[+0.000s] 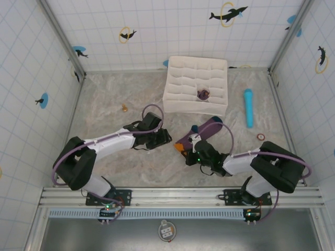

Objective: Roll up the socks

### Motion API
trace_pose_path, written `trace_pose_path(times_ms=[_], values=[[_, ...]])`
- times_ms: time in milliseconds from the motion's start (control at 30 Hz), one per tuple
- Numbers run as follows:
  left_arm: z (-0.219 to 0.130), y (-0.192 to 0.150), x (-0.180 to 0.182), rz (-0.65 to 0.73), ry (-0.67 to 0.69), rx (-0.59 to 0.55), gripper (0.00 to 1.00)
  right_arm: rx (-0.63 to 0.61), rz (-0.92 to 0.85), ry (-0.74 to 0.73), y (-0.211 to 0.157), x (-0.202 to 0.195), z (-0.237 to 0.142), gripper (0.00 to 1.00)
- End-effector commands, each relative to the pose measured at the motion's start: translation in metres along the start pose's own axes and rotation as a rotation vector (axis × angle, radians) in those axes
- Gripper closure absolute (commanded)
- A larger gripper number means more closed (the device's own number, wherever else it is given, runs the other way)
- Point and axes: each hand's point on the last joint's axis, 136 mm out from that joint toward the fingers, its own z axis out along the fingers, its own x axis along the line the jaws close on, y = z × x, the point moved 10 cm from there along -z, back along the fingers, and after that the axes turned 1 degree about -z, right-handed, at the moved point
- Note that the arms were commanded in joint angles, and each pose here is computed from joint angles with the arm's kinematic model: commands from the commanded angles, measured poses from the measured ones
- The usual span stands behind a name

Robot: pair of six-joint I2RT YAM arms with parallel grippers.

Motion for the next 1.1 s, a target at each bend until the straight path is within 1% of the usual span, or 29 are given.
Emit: trace_pose_path(times_ms=[0, 200, 300, 400, 567, 700, 900, 1067], values=[[-0.005, 0.0, -0.004, 0.01, -0.08, -0.034, 0.36, 0.083, 0.177, 0.124, -0.006, -0.007, -0.005, 1.0], [0.004, -0.01, -0.004, 0.051, -0.11, -0.016, 0.44, 0.12, 0.419, 0.196, 0.003, -0.022, -0.003, 1.0], [0.011, -0.017, -0.006, 0.07, -0.127, -0.016, 0.48, 0.152, 0.502, 0.215, 0.002, -0.026, -0.001, 1.0], [0.02, -0.024, -0.006, 0.063, -0.166, -0.021, 0.5, 0.164, 0.611, 0.168, -0.001, -0.034, 0.0, 1.0], [0.026, -0.027, -0.005, 0.05, -0.188, -0.059, 0.5, 0.167, 0.774, 0.129, -0.007, -0.049, -0.003, 1.0], [0.033, -0.028, -0.006, 0.059, -0.198, -0.055, 0.51, 0.189, 0.836, 0.114, -0.011, -0.056, -0.002, 1.0], [0.041, -0.03, -0.011, 0.087, -0.225, -0.06, 0.53, 0.188, 0.848, 0.1, -0.012, -0.058, 0.0, 1.0], [0.047, -0.033, -0.011, 0.102, -0.222, -0.056, 0.55, 0.185, 0.861, 0.09, -0.011, -0.059, 0.0, 1.0]])
